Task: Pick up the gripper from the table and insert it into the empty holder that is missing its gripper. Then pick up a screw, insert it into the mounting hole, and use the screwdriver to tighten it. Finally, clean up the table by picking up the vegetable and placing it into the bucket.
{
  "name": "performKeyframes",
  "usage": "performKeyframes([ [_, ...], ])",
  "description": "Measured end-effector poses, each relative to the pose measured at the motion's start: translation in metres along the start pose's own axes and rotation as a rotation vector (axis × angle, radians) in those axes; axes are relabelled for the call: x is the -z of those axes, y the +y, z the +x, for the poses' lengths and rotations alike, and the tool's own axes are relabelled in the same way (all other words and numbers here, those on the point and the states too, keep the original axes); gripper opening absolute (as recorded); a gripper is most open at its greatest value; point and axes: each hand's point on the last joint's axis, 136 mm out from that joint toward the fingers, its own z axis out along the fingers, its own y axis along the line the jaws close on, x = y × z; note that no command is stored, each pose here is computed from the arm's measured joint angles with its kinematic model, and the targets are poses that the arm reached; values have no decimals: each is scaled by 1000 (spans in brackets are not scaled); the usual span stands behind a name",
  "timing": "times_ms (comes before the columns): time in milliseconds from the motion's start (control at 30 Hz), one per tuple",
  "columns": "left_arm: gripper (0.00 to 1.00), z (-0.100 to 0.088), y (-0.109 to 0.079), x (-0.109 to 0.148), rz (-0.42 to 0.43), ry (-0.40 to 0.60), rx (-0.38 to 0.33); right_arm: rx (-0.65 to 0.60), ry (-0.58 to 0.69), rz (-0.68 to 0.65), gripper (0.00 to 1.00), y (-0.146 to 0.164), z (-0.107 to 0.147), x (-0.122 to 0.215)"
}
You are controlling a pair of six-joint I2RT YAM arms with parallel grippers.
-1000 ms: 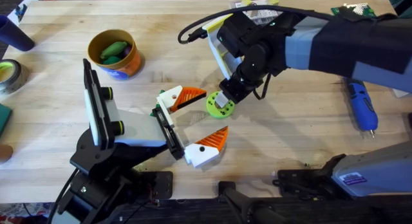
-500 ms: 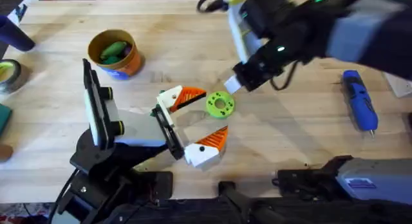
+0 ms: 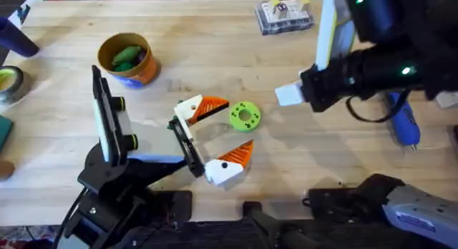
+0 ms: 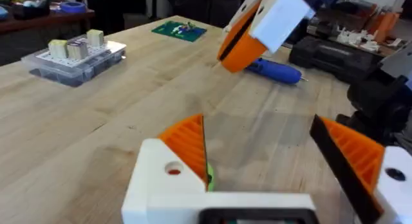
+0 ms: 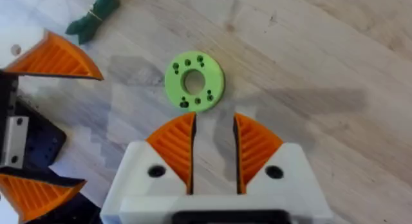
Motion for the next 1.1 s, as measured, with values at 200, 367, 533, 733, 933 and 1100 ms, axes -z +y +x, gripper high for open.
performKeyframes([
  [200, 988, 0, 0, 0, 0, 0, 0, 4, -1, -63, 334, 22, 15, -44],
  [367, 988, 0, 0, 0, 0, -1, 0, 68, 72, -107, 334, 46, 36, -76],
  [533, 988, 0, 0, 0, 0, 0, 0, 105, 116, -116, 334, 57, 42, -101],
  [733, 988, 0, 0, 0, 0, 0, 0, 118, 200, -104, 334, 60, 58, -124],
  [933, 988, 0, 0, 0, 0, 0, 0, 122, 202, -106, 334, 61, 58, -128],
  [1100, 988, 0, 0, 0, 0, -1, 0, 123, 201, -101, 334, 60, 58, -128],
])
